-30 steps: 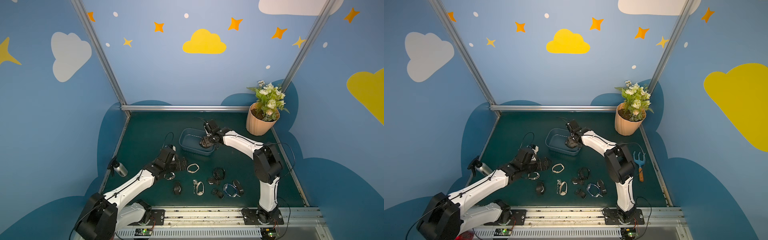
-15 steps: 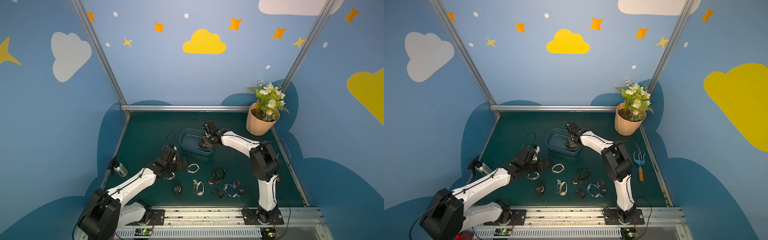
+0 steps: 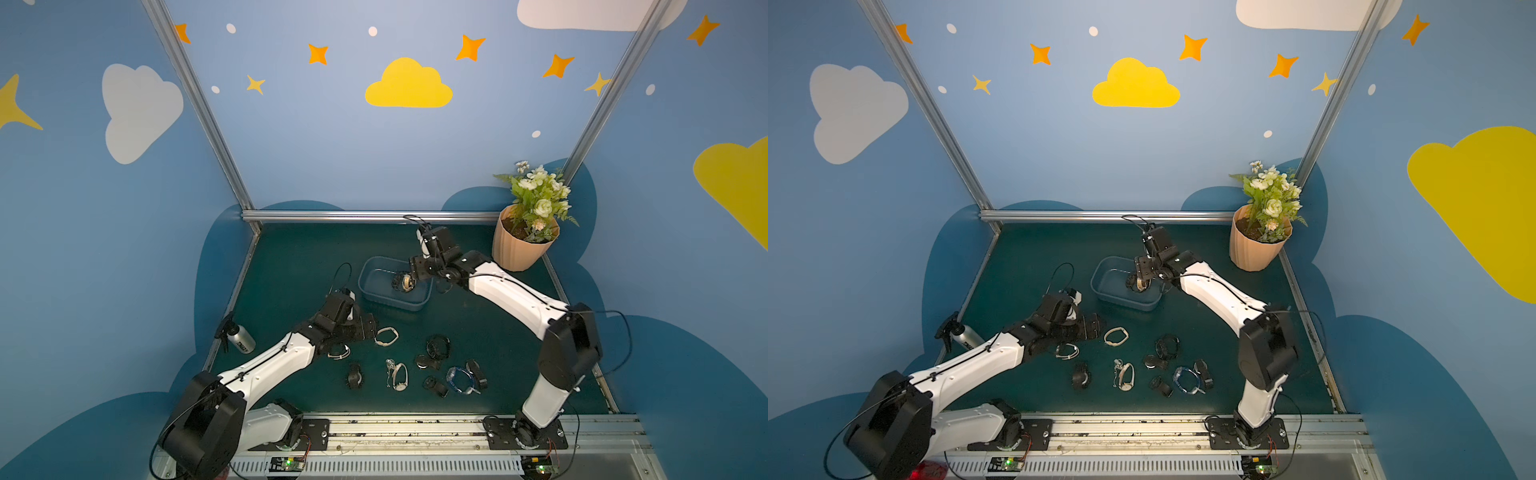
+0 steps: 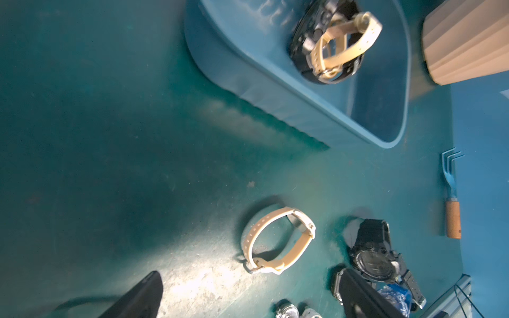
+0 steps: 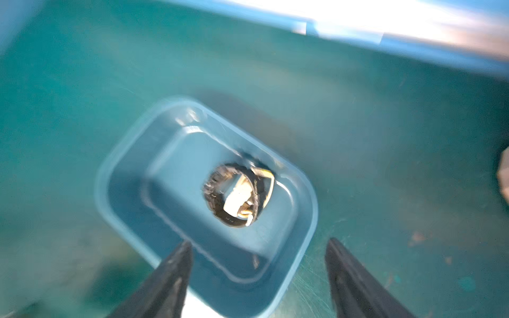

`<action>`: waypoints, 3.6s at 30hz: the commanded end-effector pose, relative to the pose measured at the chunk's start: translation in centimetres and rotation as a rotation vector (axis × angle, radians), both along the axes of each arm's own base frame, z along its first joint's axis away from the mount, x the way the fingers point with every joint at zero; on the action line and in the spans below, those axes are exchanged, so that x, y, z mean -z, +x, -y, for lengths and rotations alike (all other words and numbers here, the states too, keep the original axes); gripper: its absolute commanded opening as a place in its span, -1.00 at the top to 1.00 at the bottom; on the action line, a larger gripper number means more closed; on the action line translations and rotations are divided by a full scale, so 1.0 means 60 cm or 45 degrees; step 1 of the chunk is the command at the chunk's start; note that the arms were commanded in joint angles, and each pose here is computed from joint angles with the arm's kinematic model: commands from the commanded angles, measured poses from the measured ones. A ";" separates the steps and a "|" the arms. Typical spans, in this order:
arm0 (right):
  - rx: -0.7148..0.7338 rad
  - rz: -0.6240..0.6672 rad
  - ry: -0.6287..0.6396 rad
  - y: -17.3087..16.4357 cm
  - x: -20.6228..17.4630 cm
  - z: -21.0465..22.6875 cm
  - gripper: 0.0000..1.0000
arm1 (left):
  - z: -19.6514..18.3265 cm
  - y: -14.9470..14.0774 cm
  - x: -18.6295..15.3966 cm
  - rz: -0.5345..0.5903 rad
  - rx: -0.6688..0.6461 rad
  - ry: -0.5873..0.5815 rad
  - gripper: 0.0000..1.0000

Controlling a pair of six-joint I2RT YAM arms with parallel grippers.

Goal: Put the watch into the storage box
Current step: Place the watch in the storage box, then pick up the watch at the center of the board, then place the watch in the storage box.

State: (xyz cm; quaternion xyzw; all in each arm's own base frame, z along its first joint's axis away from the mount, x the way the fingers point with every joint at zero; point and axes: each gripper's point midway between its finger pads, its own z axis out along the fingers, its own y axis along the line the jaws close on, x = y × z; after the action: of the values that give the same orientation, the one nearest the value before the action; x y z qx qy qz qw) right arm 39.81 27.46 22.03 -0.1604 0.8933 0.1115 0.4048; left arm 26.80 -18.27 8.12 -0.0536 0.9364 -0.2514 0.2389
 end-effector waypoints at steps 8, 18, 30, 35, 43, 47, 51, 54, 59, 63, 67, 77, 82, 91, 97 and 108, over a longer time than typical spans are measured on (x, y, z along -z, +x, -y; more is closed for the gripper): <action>0.053 -0.009 0.122 -0.095 0.020 0.070 -0.66 | 0.021 0.005 0.010 -0.028 0.062 0.078 -0.81; 0.076 -0.073 0.135 -0.126 0.052 0.088 -0.66 | 0.035 0.000 0.058 -0.142 0.109 0.243 -0.43; -0.389 -0.132 0.336 -0.221 0.069 0.004 -0.66 | 0.053 0.010 0.094 -0.197 0.113 0.250 -0.12; -0.402 -0.180 0.327 -0.236 0.086 -0.004 -0.66 | 0.053 0.012 0.105 -0.223 0.101 0.264 0.15; -0.385 -0.184 0.341 -0.239 0.094 -0.011 -0.66 | 0.052 0.010 0.114 -0.246 0.095 0.280 0.50; -0.413 -0.198 0.352 -0.240 0.097 -0.023 -0.66 | 0.053 0.011 0.106 -0.225 0.090 0.254 0.70; -0.406 -0.210 0.361 -0.241 0.105 -0.028 -0.66 | 0.055 0.010 0.098 -0.214 0.102 0.245 0.91; -0.392 -0.209 0.366 -0.237 0.105 -0.028 -0.66 | 0.057 0.011 0.086 -0.195 0.107 0.234 0.91; -0.387 -0.199 0.350 -0.232 0.101 -0.031 -0.66 | 0.057 0.015 0.052 -0.129 0.107 0.208 0.91; -0.377 -0.185 0.381 -0.231 0.101 -0.032 -0.66 | 0.055 0.021 0.012 -0.056 0.111 0.195 0.91; -0.381 -0.161 0.366 -0.225 0.097 -0.034 -0.67 | 0.055 0.025 -0.025 0.002 0.111 0.178 0.91; -0.345 -0.121 0.353 -0.211 0.080 -0.031 -0.68 | 0.022 0.072 -0.117 0.185 0.086 0.327 0.91; -0.307 -0.095 0.326 -0.211 0.081 -0.015 -0.70 | 0.007 0.129 -0.136 0.222 0.040 0.367 0.91; -0.221 -0.052 0.309 -0.200 0.065 0.005 -0.73 | 0.023 0.254 -0.141 0.262 -0.015 0.392 0.91; -0.169 -0.042 0.296 -0.191 0.067 0.015 -0.73 | 0.036 0.317 -0.104 0.180 0.018 0.498 0.91; -0.135 -0.037 0.298 -0.182 0.062 0.026 -0.73 | 0.032 0.343 -0.045 0.101 0.013 0.542 0.91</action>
State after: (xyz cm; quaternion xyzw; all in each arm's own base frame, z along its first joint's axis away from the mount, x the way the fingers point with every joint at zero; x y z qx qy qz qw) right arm 28.37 26.32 16.89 -0.1702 0.8736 0.2388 0.3884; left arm 47.20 -20.61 10.68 0.0119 0.9578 -0.0611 0.2806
